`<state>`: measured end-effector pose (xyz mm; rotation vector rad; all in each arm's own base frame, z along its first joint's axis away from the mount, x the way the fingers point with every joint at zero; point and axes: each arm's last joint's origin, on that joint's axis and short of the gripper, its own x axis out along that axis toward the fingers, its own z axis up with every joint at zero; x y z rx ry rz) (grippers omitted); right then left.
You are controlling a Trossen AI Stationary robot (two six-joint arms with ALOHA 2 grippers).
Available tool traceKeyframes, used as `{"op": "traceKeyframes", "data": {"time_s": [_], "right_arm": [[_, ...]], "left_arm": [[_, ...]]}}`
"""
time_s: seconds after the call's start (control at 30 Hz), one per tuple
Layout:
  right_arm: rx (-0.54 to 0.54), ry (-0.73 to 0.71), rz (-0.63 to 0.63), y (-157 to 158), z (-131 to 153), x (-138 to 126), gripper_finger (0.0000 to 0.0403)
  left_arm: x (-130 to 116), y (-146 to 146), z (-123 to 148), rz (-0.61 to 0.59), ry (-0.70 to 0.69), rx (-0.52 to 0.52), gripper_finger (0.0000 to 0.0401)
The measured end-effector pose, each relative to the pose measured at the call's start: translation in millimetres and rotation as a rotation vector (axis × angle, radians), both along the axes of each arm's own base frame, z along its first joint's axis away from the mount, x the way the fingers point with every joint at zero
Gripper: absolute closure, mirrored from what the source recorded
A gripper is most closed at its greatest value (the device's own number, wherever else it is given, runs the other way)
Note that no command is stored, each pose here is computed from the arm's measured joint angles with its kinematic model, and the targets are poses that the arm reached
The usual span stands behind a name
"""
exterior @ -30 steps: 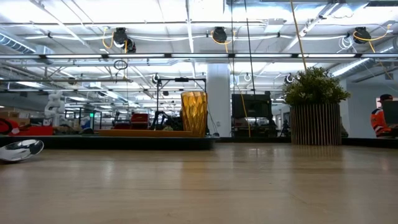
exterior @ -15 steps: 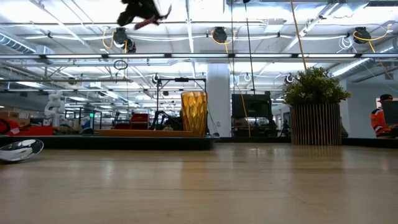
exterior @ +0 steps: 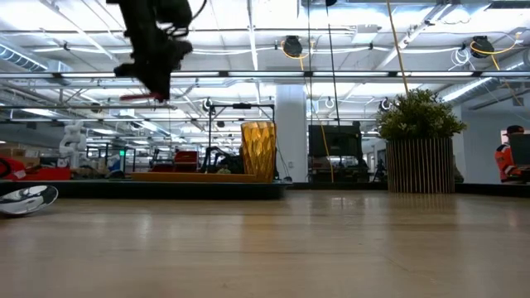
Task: Pick and place plate/cup/fork/spoon on tray
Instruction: Put the pink fork on the black serving tray to the left of the orange plate
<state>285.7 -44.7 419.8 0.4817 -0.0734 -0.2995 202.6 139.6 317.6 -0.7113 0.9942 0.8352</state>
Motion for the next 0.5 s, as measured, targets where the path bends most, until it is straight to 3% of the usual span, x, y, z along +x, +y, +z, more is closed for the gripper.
{"op": "traceKeyframes", "data": {"time_s": [0.27, 0.5], "right_arm": [[0.025, -0.009, -0.020, -0.6, 0.1, -0.2, 0.0232], [0.034, -0.012, -0.020, -0.5, 0.1, -0.2, 0.0232]], "left_arm": [[-19.7, 13.2, -65.9, 0.145, 0.089, -0.084, 0.0339], [-42.5, 21.0, -98.8, 0.259, 0.140, -0.147, 0.0337]]}}
